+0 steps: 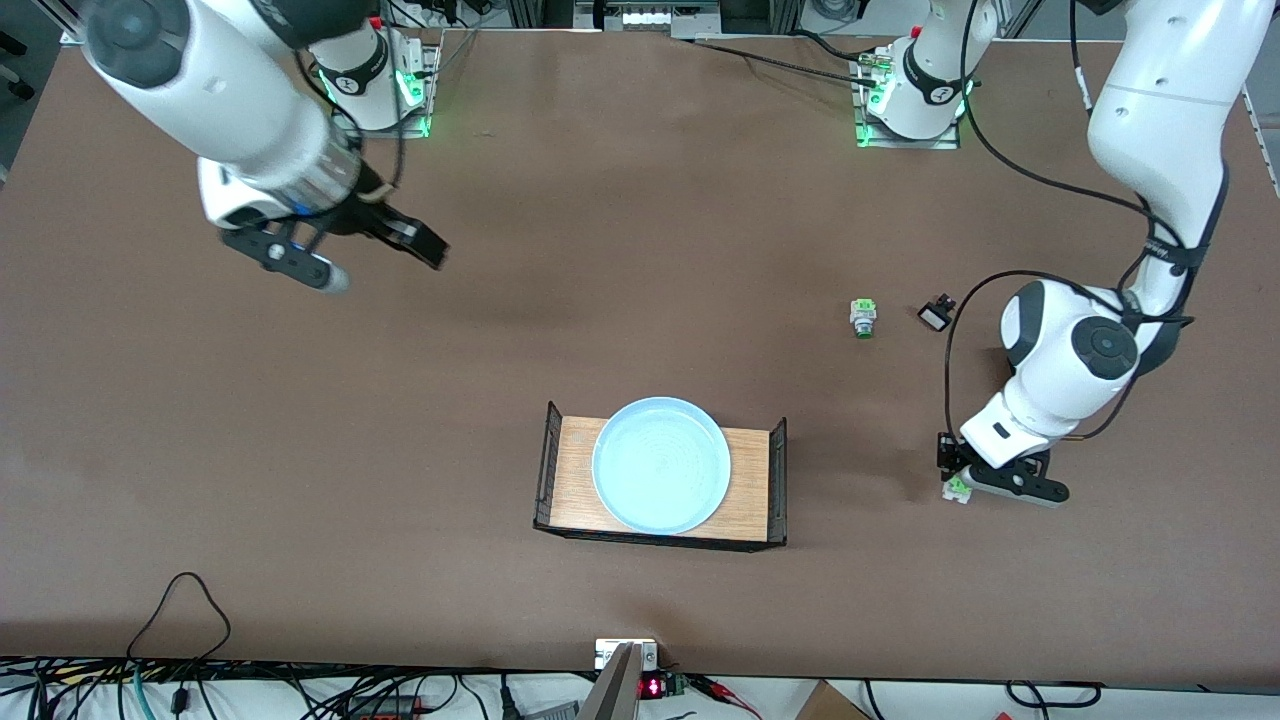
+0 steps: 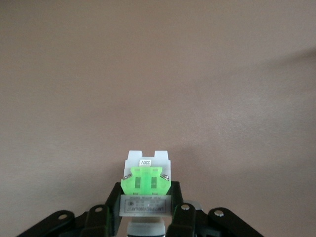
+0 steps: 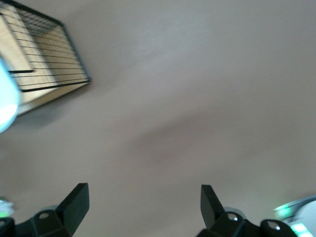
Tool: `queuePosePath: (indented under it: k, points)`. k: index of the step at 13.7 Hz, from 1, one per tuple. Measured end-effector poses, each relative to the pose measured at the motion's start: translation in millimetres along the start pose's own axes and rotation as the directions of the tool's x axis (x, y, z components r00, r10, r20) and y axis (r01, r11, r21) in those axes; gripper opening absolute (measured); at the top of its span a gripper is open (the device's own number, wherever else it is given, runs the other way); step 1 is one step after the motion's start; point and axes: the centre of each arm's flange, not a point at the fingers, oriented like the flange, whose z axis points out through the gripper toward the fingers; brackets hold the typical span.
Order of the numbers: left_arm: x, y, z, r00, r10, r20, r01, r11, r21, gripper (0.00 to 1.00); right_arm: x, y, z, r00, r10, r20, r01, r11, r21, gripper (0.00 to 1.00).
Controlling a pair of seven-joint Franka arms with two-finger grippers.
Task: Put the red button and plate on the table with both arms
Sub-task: 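Release the switch with the left gripper while the right gripper nears the plate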
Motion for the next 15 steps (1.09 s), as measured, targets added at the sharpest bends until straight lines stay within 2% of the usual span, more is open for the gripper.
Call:
queuePosePath:
  k: [4, 10, 11, 15]
  points:
    - [-11, 3, 20, 1.0, -0.002, -0.009, 0.002, 1.0, -0.015, 0.41, 9, -41, 24, 0.996, 0.091, -0.016, -0.089, 0.992, 0.089, 1.0]
    - [-22, 9, 29, 1.0, 0.001, -0.026, -0.001, 1.0, -0.024, 0.41, -18, -106, 74, 0.977, 0.205, -0.058, -0.188, 0.957, 0.219, 1.0]
    - [-22, 9, 29, 1.0, 0.001, -0.026, -0.002, 1.0, -0.024, 0.45, -20, -115, 79, 0.973, 0.224, -0.058, -0.205, 0.951, 0.233, 1.0]
    - [-13, 10, 12, 0.999, 0.019, -0.044, -0.02, 1.0, -0.016, 0.82, -20, -148, 99, 0.957, 0.285, -0.047, -0.265, 0.93, 0.255, 1.0]
